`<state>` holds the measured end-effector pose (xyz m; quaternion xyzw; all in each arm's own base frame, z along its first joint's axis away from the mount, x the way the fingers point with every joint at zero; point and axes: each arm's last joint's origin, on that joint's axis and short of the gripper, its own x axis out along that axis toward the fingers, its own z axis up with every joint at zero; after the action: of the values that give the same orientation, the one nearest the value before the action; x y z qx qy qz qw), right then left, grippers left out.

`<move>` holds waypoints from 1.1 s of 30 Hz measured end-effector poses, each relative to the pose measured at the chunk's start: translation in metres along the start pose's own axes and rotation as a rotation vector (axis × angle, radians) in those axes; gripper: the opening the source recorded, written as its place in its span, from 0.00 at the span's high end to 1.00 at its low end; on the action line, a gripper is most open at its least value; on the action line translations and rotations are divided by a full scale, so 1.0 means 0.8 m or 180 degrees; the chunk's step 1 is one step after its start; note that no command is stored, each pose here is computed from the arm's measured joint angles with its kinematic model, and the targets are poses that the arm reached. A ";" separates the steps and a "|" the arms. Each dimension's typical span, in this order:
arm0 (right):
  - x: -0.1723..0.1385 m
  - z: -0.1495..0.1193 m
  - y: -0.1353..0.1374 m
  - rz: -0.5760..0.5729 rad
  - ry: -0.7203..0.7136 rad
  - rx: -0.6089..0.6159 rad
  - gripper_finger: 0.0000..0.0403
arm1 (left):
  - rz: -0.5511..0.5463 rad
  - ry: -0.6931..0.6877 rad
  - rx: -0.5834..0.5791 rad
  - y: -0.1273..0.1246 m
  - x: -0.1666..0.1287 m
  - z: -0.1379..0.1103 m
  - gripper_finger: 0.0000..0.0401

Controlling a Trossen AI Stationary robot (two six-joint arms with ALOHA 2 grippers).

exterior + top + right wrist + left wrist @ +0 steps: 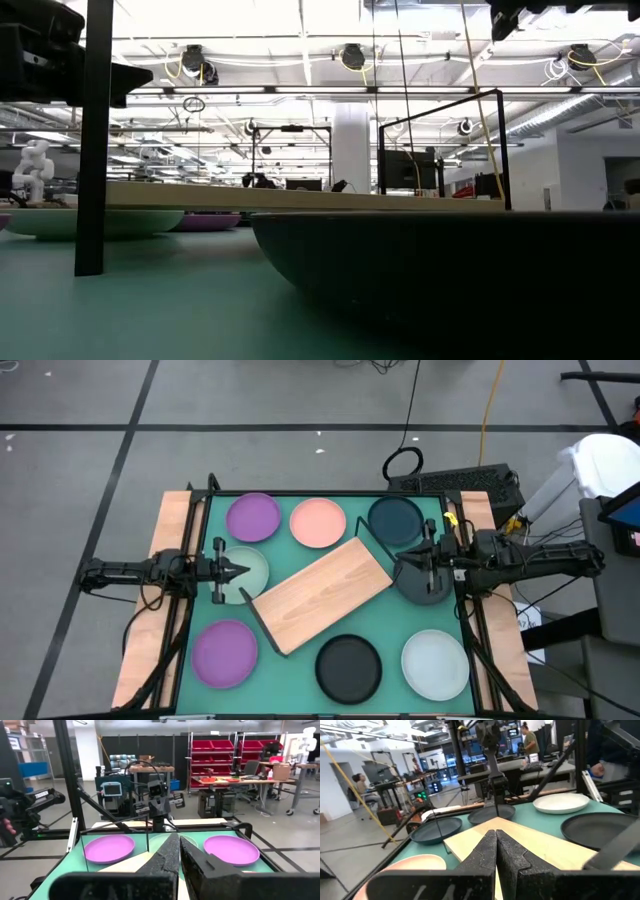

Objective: Place and stack plates onto a shelf
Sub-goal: Put the top black plate on the shelf

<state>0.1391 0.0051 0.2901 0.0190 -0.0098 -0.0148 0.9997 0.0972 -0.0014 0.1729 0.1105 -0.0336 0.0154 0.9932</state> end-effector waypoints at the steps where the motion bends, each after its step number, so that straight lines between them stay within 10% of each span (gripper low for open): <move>1: 0.001 -0.001 0.000 -0.0004 0.0012 0.0002 1.00 | 0.0008 -0.0023 0.0003 0.000 0.000 0.001 0.99; 33: 0.040 0.041 0.005 -0.0011 0.0177 0.0075 1.00 | 0.0045 -0.0198 -0.0412 0.002 0.000 0.007 0.99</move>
<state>0.1708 0.0068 0.3236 0.0312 0.0179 -0.0159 0.9992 0.0965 -0.0012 0.1790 0.0462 -0.0662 0.0168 0.9966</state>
